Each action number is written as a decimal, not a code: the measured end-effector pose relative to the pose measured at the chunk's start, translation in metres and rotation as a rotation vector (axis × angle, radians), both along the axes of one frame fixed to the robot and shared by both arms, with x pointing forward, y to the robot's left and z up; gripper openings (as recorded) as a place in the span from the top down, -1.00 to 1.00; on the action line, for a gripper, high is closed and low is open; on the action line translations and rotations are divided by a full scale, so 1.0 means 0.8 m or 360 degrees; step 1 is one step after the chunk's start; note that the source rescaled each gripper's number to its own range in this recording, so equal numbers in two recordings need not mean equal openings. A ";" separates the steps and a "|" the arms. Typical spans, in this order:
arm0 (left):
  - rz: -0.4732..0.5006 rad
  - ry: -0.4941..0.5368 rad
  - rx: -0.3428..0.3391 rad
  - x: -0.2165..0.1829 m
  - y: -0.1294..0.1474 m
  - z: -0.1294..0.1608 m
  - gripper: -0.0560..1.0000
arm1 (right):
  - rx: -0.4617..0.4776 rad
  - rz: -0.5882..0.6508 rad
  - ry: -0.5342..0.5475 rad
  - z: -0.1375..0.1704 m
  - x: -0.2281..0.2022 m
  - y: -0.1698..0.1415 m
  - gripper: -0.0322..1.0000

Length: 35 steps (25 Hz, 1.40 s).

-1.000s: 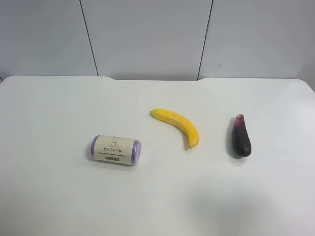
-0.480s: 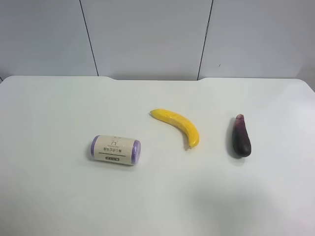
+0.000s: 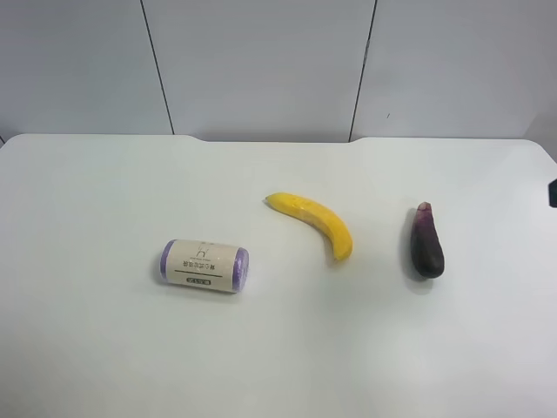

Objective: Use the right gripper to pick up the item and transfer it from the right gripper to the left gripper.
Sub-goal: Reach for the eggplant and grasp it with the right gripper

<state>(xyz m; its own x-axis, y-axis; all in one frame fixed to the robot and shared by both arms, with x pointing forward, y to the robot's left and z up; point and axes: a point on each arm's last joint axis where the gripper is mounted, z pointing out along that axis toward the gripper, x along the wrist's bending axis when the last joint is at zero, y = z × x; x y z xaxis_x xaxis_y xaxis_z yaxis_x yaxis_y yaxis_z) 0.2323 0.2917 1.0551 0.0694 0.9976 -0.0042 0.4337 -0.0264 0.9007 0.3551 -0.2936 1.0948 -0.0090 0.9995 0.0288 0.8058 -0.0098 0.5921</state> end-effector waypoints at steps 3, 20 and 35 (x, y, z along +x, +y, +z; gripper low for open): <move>0.0000 0.0000 0.0000 0.000 0.000 0.000 -1.00 | -0.0006 0.0000 0.0160 -0.006 0.039 0.002 -1.00; 0.0000 0.0000 0.0000 0.000 0.000 0.000 -1.00 | -0.0018 -0.0005 0.0774 -0.122 0.163 0.007 -1.00; 0.0000 0.0000 0.0000 0.000 0.000 0.000 -1.00 | -0.0001 0.0070 0.0900 -0.207 0.205 0.033 -1.00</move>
